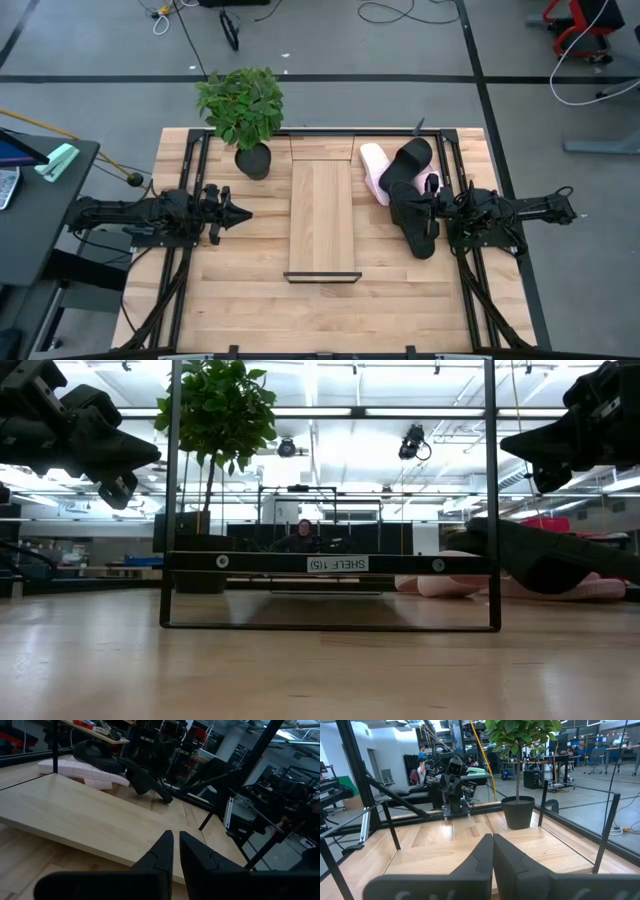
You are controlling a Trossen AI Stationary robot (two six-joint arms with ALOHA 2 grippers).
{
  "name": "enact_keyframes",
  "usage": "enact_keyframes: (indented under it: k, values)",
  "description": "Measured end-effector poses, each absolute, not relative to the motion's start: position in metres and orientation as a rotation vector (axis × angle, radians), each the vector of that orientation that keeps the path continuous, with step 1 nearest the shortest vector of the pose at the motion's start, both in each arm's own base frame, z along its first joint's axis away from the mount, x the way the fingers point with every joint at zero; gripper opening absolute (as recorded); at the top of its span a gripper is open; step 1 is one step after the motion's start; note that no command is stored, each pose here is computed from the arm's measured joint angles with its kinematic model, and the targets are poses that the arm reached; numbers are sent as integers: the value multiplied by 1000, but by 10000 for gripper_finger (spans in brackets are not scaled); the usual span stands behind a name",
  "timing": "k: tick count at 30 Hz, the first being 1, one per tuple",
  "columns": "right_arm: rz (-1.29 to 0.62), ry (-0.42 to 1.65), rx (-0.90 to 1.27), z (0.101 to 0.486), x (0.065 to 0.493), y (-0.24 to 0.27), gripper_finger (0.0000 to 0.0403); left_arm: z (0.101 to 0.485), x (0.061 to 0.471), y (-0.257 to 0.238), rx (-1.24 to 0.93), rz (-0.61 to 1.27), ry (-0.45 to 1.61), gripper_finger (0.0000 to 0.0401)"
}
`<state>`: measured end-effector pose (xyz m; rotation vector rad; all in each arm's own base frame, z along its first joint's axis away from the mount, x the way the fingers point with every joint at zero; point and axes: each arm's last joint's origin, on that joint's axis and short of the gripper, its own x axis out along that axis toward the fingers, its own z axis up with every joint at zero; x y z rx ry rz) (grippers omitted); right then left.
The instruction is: Pick and place slides into the shelf
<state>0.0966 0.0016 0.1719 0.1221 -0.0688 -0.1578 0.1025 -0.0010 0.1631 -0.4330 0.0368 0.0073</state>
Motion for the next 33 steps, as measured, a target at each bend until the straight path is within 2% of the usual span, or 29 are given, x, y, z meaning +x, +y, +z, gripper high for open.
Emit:
enact_keyframes:
  k: [11,16,23,28,33]
  values:
    - [-158,-68,123,172,97,2,14,163,102,-1,-433,8,37,31]
    - [-156,-73,176,172,97,2,14,165,102,0,-370,46,13,36]
    - [-163,-91,246,174,96,1,14,165,103,0,-279,48,20,21]
    - [-219,-161,251,197,91,-1,14,182,101,0,-246,42,-24,14]
    - [-243,-126,175,224,87,-2,14,207,102,1,-198,59,-43,12]
